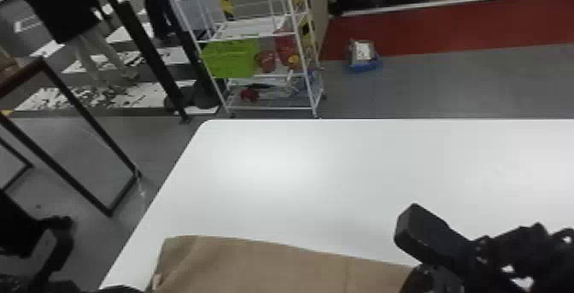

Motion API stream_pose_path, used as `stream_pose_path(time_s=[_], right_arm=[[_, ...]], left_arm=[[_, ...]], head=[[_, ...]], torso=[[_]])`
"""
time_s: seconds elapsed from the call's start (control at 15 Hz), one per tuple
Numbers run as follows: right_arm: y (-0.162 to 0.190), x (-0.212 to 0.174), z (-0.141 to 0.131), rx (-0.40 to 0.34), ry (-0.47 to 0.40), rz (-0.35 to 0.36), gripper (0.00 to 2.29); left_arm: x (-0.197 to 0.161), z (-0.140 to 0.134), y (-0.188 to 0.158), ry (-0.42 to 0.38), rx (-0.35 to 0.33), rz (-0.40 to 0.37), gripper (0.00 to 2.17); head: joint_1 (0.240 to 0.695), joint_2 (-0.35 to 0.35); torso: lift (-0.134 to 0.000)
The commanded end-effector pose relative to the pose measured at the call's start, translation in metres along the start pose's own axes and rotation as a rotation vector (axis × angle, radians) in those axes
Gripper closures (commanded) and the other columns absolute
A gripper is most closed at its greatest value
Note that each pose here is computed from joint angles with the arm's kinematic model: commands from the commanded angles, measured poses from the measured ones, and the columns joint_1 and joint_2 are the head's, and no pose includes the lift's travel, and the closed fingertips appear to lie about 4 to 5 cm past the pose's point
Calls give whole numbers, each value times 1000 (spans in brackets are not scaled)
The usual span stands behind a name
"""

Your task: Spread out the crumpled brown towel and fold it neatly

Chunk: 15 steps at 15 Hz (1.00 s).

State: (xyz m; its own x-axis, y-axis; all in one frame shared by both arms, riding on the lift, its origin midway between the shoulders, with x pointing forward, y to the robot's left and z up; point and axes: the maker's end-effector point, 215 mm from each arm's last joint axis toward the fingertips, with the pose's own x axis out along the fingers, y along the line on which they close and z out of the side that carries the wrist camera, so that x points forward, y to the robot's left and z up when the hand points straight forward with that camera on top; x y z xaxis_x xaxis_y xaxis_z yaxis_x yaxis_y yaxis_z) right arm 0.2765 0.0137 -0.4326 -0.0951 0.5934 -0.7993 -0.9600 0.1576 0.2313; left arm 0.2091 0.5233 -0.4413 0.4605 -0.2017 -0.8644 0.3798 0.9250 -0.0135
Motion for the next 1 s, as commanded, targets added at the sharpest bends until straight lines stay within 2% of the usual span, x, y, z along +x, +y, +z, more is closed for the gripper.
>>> stream_pose_path(time_s=[0.0,0.27,0.47,0.67,0.73,0.87,0.93], right_arm=[[-10,-2,-18,1,44,-28,113],[-26,-3,-42,-15,108,-73,127],[-36,-7,-50,-59,151,-124,137],[-40,-10,-53,-63,160,-135,147],[-38,-11,-50,-59,143,-131,147],[-26,-21,-23,-54,51,-104,147],[-21,-28,-8,-25,-24,-77,147]], left_arm=[[1,-6,5,21,5,10,1717],[3,-8,18,25,5,39,1717],[4,-10,23,26,-3,61,1717],[8,-6,20,13,20,59,1713],[10,-6,19,13,20,57,1713],[11,0,16,-3,38,54,1703],[11,3,16,-21,33,65,1403]], head=[[695,350],[695,350],[695,350],[695,350],[695,350],[695,350],[695,350]], torso=[[-122],[-122],[-122],[-122],[-122],[-122],[-122]])
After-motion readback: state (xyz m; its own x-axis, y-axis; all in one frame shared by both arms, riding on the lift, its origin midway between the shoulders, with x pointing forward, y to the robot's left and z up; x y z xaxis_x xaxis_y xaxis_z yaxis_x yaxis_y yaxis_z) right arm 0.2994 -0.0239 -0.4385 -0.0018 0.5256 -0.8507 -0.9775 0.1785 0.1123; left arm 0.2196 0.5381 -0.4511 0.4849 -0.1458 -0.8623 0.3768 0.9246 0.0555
